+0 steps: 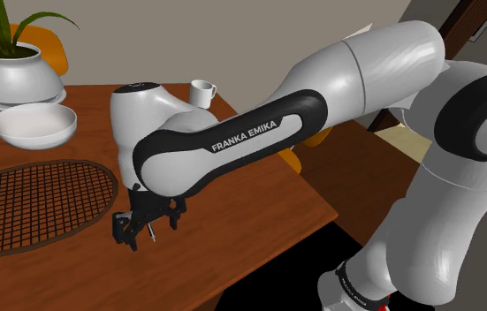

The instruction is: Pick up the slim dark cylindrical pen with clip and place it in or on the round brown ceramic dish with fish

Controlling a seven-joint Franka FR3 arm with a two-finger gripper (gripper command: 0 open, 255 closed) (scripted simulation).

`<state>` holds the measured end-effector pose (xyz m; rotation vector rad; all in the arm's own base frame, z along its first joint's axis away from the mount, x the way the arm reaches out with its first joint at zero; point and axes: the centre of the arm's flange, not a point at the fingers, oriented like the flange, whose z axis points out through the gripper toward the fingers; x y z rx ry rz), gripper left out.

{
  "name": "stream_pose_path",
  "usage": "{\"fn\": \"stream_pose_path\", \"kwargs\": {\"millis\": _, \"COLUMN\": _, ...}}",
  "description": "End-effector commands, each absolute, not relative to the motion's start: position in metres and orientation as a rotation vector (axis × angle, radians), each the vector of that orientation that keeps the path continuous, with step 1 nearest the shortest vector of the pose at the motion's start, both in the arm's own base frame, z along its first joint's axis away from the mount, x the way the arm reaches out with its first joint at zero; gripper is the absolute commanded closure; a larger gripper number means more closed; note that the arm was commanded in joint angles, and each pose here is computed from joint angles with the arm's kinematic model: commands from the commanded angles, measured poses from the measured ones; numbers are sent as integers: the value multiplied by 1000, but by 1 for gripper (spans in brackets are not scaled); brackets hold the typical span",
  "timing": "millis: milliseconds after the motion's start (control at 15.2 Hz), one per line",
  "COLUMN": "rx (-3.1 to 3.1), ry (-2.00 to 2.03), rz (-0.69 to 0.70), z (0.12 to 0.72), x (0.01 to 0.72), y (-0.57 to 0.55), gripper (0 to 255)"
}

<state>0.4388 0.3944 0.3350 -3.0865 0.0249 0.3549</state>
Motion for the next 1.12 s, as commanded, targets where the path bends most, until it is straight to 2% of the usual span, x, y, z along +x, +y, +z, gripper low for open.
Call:
{"fn": "stream_pose_path", "kwargs": {"millis": 0, "rx": -3086, "ry": 25, "rz": 355, "z": 335, "x": 439, "y": 394, "gripper": 0}}
{"fn": "stream_pose_path", "kwargs": {"millis": 198, "rx": -3086, "ry": 25, "rz": 355, "z": 335, "x": 439, "y": 394, "gripper": 0}}
{"fn": "stream_pose_path", "kwargs": {"millis": 264, "rx": -3086, "ry": 25, "rz": 355, "z": 335, "x": 439, "y": 394, "gripper": 255}}
{"fn": "stream_pose_path", "kwargs": {"millis": 1056, "rx": -3086, "ry": 25, "rz": 355, "z": 351, "x": 439, "y": 394, "gripper": 255}}
